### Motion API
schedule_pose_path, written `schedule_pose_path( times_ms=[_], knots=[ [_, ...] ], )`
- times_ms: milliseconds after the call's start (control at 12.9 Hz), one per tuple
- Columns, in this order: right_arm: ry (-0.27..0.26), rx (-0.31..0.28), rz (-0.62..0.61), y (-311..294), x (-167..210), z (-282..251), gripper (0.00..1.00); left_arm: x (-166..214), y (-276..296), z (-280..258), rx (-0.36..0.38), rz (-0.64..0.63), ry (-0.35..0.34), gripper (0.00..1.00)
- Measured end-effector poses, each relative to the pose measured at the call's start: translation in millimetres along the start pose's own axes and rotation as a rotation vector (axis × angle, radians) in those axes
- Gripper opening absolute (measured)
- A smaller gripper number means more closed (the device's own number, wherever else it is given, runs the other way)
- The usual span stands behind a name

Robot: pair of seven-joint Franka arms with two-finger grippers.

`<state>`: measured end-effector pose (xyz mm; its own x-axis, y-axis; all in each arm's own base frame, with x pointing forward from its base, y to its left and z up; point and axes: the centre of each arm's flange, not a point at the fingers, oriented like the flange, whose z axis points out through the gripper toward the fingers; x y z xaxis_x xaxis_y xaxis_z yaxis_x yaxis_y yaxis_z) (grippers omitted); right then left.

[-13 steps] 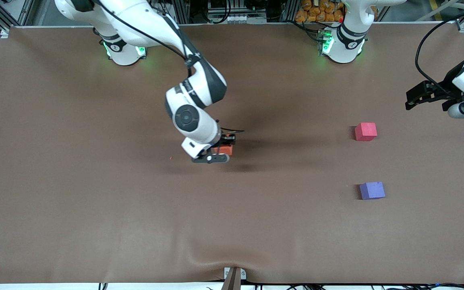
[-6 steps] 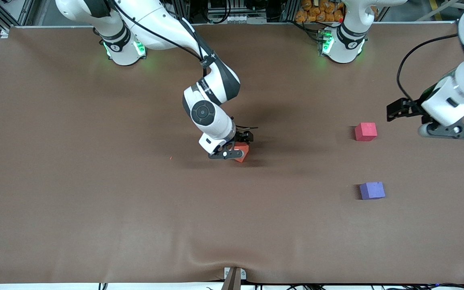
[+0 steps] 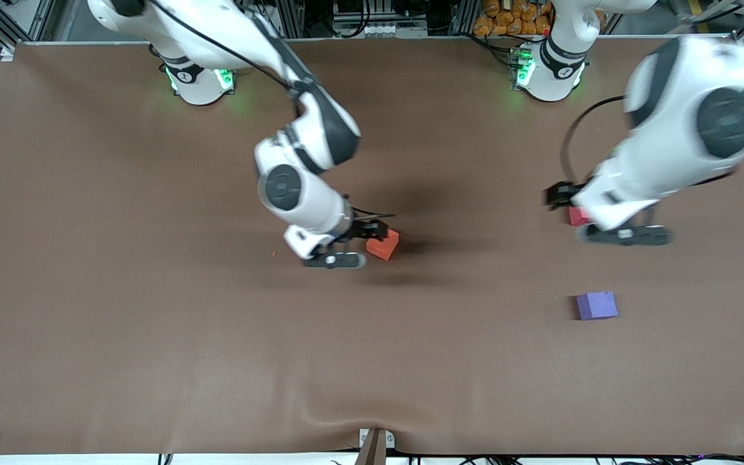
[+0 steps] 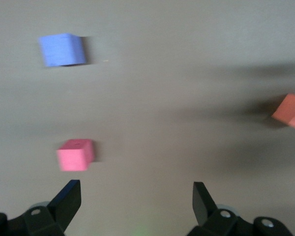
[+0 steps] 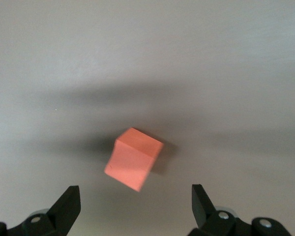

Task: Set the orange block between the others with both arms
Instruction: 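Grasp the orange cube with the left gripper while the right gripper releases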

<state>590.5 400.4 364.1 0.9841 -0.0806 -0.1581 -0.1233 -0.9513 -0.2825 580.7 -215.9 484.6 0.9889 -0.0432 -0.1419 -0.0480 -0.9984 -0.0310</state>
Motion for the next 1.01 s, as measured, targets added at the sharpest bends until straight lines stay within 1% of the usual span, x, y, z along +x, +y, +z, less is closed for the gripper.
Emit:
schedule_pose_path(
  times_ms=[156, 311, 389, 467, 544, 622, 700, 778, 933, 1011],
  knots=[
    [-0.029, -0.038, 0.059, 66, 16, -105, 1.0, 3, 60, 31, 0.003, -0.06, 0.015, 1.0],
    [-0.024, -0.087, 0.108, 137, 11, -202, 1.0, 6, 115, 56, 0.004, -0.159, 0.022, 1.0],
    [-0.015, -0.112, 0.1, 169, 3, -241, 1.0, 6, 144, 68, 0.004, -0.231, 0.026, 1.0],
    [-0.007, -0.138, 0.063, 198, -7, -275, 1.0, 7, 175, 82, -0.003, -0.314, 0.036, 1.0],
    [-0.005, -0.156, 0.017, 224, -18, -303, 1.0, 7, 208, 100, -0.021, -0.402, 0.055, 1.0],
    [-0.003, -0.161, -0.024, 249, -27, -326, 1.0, 6, 236, 120, -0.045, -0.476, 0.075, 1.0],
    [0.003, -0.16, -0.052, 272, -35, -346, 1.0, 4, 260, 140, -0.068, -0.534, 0.089, 1.0],
    [0.009, -0.173, -0.071, 293, -41, -361, 1.0, 1, 277, 158, -0.081, -0.582, 0.095, 1.0],
    [-0.002, -0.244, -0.118, 321, -51, -378, 1.0, -4, 294, 183, -0.078, -0.694, 0.085, 1.0],
    [-0.008, -0.268, -0.139, 326, -53, -381, 1.0, -5, 297, 191, -0.071, -0.748, 0.078, 1.0]
  ],
)
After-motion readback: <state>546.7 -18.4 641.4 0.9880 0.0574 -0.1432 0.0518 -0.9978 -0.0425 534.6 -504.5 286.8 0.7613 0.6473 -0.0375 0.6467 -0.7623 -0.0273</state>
